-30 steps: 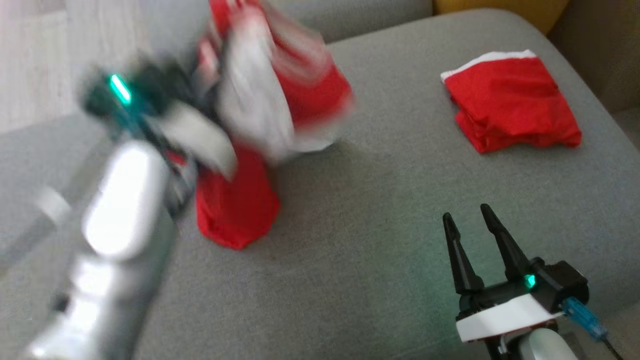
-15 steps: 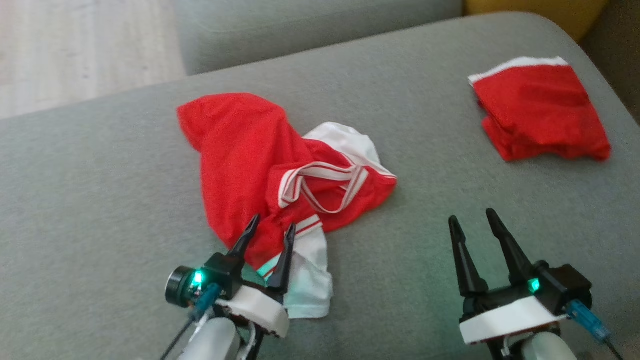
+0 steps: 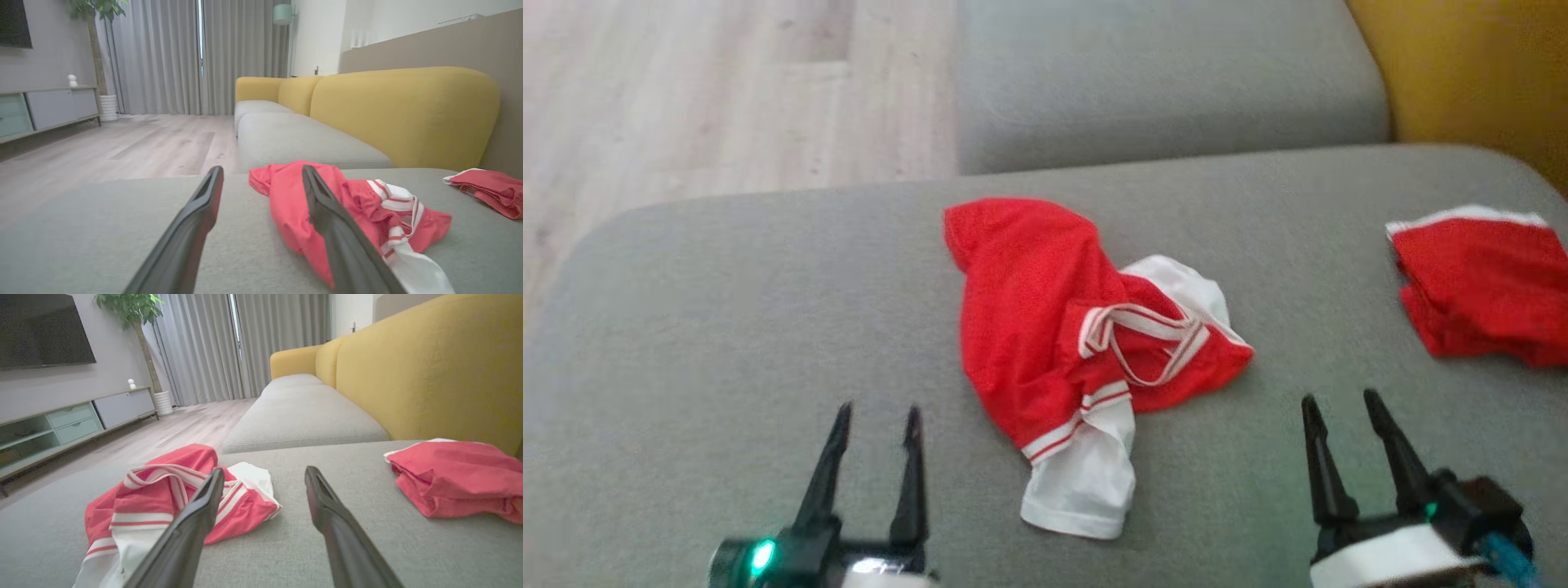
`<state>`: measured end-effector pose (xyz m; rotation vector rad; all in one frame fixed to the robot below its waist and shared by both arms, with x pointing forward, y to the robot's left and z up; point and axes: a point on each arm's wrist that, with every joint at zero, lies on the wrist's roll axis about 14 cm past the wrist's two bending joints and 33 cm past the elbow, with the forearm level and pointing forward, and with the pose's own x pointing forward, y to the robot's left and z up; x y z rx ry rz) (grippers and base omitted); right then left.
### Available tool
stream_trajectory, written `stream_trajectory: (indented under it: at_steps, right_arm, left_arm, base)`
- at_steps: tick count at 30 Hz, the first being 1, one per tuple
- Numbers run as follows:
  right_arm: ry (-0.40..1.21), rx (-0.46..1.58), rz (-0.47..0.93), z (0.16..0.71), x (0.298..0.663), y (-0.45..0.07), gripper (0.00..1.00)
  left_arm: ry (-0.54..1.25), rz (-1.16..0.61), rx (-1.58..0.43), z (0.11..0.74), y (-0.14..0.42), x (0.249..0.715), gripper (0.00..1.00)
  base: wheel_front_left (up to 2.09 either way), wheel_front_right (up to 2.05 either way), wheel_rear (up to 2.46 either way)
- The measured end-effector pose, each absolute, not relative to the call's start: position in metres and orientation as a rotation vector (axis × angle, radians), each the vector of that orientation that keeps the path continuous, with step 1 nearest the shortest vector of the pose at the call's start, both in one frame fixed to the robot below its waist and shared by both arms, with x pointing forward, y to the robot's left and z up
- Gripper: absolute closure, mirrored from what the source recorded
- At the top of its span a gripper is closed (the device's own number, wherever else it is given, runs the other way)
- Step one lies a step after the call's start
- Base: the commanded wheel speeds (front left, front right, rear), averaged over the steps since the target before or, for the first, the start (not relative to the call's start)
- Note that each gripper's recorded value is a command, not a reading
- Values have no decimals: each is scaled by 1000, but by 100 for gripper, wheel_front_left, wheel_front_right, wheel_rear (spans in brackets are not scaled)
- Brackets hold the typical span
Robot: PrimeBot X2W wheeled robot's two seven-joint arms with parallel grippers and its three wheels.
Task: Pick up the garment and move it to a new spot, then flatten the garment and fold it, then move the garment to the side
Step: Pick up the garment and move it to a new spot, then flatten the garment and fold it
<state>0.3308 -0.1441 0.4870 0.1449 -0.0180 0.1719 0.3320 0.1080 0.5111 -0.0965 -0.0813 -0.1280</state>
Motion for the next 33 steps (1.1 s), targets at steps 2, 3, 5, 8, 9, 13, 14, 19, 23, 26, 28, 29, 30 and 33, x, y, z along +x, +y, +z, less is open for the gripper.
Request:
stream_trajectory:
  at_steps: [2, 3, 5, 8, 9, 13, 14, 19, 23, 26, 28, 29, 30, 33]
  right_arm:
    - [-2, 133, 192, 482, 325, -138, 0]
    - [7, 133, 199, 479, 322, -135, 0]
    - [21, 137, 208, 475, 317, -131, 0]
    - [33, 123, 224, 471, 314, -127, 0]
    - [30, 123, 230, 472, 314, -125, 0]
    - [24, 119, 243, 474, 315, -121, 0]
    - [24, 118, 245, 475, 316, -120, 0]
    - [25, 116, 245, 474, 316, -120, 0]
    - [26, 116, 243, 474, 316, -120, 0]
    - [28, 117, 240, 473, 316, -121, 0]
    - [29, 117, 239, 473, 316, -122, 0]
    - [29, 117, 238, 473, 316, -122, 0]
    - [29, 117, 237, 473, 315, -122, 0]
    - [29, 117, 234, 473, 315, -123, 0]
  left_arm:
    - [-84, -63, -79, 509, 127, 318, 0]
    - [-77, -26, -79, 507, 137, 310, 0]
    - [-53, 16, -67, 497, 150, 295, 0]
    - [-21, 73, -65, 486, 165, 278, 0]
    - [-19, 79, -60, 485, 166, 275, 0]
    - [-33, 71, -53, 488, 166, 272, 0]
    - [-33, 70, -54, 488, 166, 272, 0]
    - [-34, 67, -49, 488, 165, 272, 0]
    - [-34, 68, -51, 489, 165, 273, 0]
    - [-35, 63, -52, 489, 164, 273, 0]
    - [-36, 59, -54, 489, 163, 273, 0]
    - [-37, 58, -54, 490, 163, 274, 0]
    - [-38, 58, -55, 490, 162, 274, 0]
    - [-38, 54, -54, 490, 161, 274, 0]
  base:
    - [0, 0, 0]
    - [0, 0, 0]
    - [0, 0, 0]
    - [0, 0, 0]
    - [0, 0, 0]
    - [0, 0, 0]
    - [0, 0, 0]
    - [0, 0, 0]
    - [0, 0, 0]
    - [0, 0, 0]
    - [0, 0, 0]
    - [0, 0, 0]
    - [0, 0, 0]
    - [0, 0, 0]
